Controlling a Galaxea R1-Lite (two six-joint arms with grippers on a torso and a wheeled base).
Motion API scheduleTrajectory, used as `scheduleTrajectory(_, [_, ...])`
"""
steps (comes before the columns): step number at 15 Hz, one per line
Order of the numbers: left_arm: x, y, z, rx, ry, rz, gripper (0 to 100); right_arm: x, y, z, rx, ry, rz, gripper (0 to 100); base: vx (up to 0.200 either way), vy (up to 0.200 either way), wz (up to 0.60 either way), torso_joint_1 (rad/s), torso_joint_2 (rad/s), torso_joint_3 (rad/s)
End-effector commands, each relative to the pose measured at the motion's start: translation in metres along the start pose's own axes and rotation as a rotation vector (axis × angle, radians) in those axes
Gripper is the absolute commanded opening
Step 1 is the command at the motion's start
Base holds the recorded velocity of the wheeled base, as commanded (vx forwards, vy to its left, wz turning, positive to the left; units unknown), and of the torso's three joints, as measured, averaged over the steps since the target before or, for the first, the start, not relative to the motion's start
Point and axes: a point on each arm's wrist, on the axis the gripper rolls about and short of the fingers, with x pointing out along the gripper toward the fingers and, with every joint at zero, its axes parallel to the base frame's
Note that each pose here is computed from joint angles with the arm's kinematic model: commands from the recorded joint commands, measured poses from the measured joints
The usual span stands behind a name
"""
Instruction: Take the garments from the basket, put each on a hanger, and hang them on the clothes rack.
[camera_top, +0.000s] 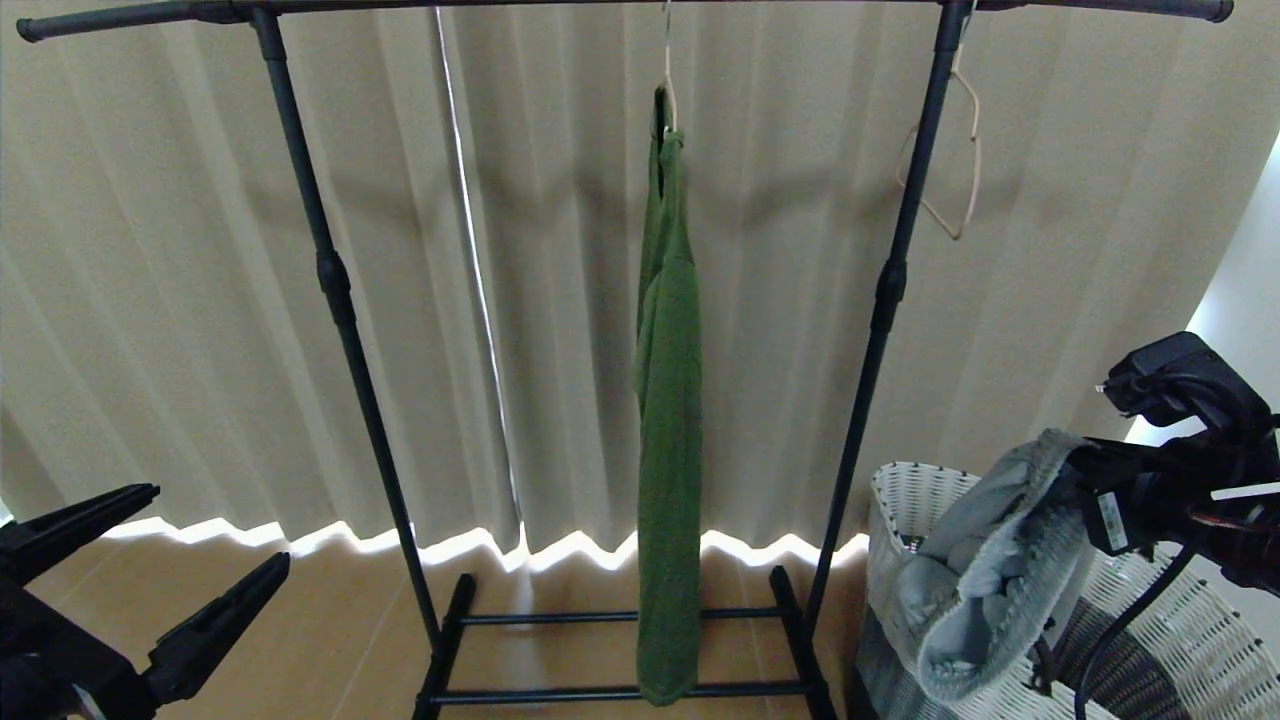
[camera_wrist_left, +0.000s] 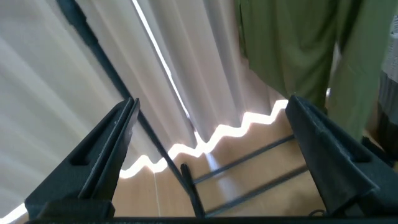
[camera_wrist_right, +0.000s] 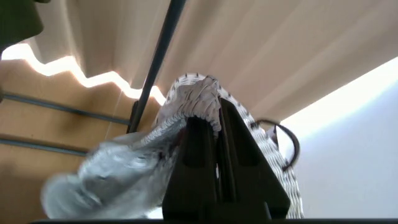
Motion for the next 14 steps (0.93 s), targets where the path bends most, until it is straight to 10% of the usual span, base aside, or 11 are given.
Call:
scheduleTrajectory(1, [0.0000, 0.0001, 0.0007, 0.001, -0.003, 0.000, 100, -0.0001, 0.0001, 0.0001, -0.001, -0.001, 0.001, 0, 0.000, 0.000, 0.00, 0.000, 0.00, 0.000])
scheduleTrajectory(14, [-0.0010, -0.0018, -0.0033, 0.005, 0.009, -0.010, 100, -0.0004, 0.0000, 0.0006, 0.001, -0.010, 0.006, 0, 0.000, 0.092, 0.00, 0.003, 0.00, 0.002])
